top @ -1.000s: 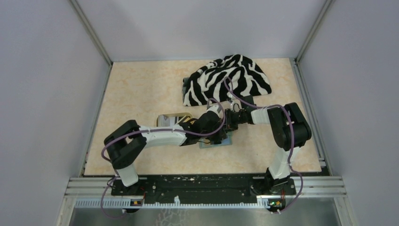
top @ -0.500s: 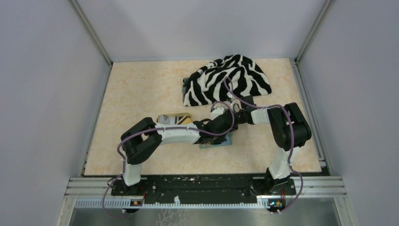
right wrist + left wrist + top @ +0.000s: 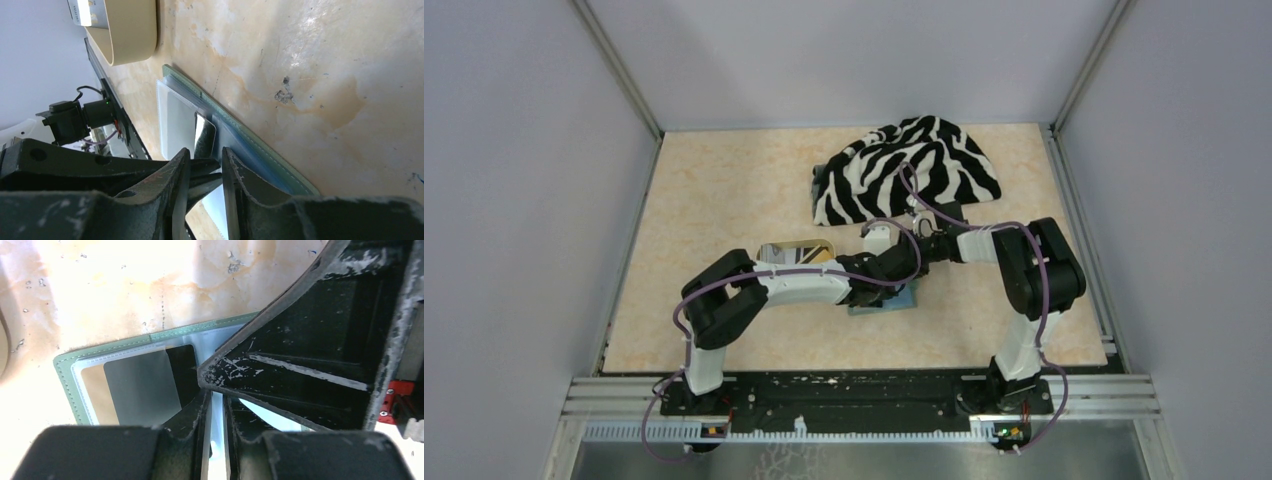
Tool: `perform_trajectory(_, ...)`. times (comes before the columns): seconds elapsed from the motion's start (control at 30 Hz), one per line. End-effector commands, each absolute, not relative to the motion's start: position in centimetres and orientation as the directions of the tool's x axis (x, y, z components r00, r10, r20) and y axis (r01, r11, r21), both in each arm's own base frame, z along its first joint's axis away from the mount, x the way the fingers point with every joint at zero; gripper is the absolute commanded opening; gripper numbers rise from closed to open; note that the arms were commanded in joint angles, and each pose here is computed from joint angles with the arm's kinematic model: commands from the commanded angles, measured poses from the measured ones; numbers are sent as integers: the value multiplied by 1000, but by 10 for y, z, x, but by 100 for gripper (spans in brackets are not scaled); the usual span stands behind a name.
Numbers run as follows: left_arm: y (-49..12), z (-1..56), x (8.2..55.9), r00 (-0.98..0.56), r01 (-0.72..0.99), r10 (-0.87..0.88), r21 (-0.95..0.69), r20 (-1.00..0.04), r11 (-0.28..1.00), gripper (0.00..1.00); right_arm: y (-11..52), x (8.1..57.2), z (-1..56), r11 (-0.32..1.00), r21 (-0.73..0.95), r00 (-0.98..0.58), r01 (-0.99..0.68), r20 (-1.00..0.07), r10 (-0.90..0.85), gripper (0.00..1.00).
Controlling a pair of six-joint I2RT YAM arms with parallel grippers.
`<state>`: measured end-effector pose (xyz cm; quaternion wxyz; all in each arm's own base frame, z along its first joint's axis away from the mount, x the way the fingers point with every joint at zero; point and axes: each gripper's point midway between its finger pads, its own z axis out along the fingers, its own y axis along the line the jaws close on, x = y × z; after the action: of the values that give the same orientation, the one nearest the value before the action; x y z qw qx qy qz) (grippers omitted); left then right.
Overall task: Put the credit cards into the card holder
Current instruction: Insert the credit card into the card holder.
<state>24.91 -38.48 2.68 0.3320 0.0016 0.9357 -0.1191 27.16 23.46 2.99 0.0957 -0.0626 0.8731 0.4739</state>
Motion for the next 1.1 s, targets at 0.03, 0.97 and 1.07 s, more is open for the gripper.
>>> perform_trajectory(0.03,-351,14,246,-782,-7,-72,-107,-620,994,22,240,290,49,522,799,-944,-299,-327,-41,33)
perform_trajectory(0.97,-342,142,217,-560,471,-45,-363,-827,804,71,207,284,198,329,449,-508,-831,-853,-118,38)
perform_trajectory(1.07,-325,150,214,-535,480,-47,-349,-843,805,77,208,272,212,213,246,-286,-945,-942,-177,38)
